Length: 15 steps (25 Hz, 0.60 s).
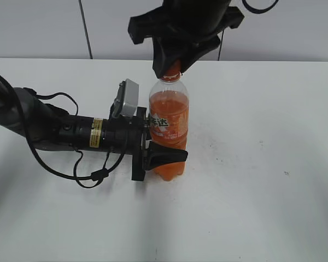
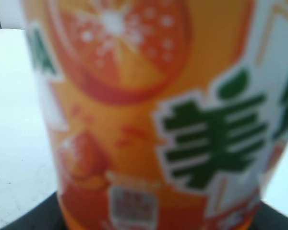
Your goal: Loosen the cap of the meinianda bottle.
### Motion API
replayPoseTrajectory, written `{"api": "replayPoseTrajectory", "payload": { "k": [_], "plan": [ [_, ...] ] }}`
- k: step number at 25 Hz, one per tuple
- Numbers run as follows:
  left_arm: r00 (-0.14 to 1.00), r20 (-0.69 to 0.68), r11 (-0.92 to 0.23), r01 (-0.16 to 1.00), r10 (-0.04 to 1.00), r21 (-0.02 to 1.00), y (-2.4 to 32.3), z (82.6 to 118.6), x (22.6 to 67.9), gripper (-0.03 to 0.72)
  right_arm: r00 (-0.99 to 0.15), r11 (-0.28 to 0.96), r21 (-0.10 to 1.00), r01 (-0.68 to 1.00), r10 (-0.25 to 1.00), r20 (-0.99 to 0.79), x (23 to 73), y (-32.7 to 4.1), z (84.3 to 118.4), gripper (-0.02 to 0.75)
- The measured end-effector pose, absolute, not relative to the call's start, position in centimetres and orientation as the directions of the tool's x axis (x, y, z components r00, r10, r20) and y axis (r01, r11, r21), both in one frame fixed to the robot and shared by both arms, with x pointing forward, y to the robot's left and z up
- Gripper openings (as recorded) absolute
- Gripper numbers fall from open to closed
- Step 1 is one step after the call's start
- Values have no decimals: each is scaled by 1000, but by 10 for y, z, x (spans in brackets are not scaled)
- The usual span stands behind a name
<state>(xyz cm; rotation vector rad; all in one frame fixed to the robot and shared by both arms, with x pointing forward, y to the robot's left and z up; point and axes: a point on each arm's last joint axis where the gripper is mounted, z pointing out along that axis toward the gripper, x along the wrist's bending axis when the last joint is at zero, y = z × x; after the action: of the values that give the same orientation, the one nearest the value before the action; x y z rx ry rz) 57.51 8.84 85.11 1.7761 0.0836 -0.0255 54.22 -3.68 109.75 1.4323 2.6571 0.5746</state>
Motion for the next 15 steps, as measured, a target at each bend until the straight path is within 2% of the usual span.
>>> {"api": "replayPoseTrajectory", "payload": {
  "k": [6, 10, 15],
  "plan": [
    [998, -59, -202, 65, 37, 977, 89, 851, 575, 390, -827, 768, 378, 516, 562, -13, 541, -35, 1098, 276],
    [998, -58, -202, 64, 37, 977, 89, 851, 575, 390, -921, 874, 366, 319, 376, -97, 541, -35, 1098, 276],
    [998, -54, -204, 60, 33, 977, 89, 851, 574, 390, -969, 936, 336, 106, 173, -175, 541, -35, 1098, 274]
  ]
}}
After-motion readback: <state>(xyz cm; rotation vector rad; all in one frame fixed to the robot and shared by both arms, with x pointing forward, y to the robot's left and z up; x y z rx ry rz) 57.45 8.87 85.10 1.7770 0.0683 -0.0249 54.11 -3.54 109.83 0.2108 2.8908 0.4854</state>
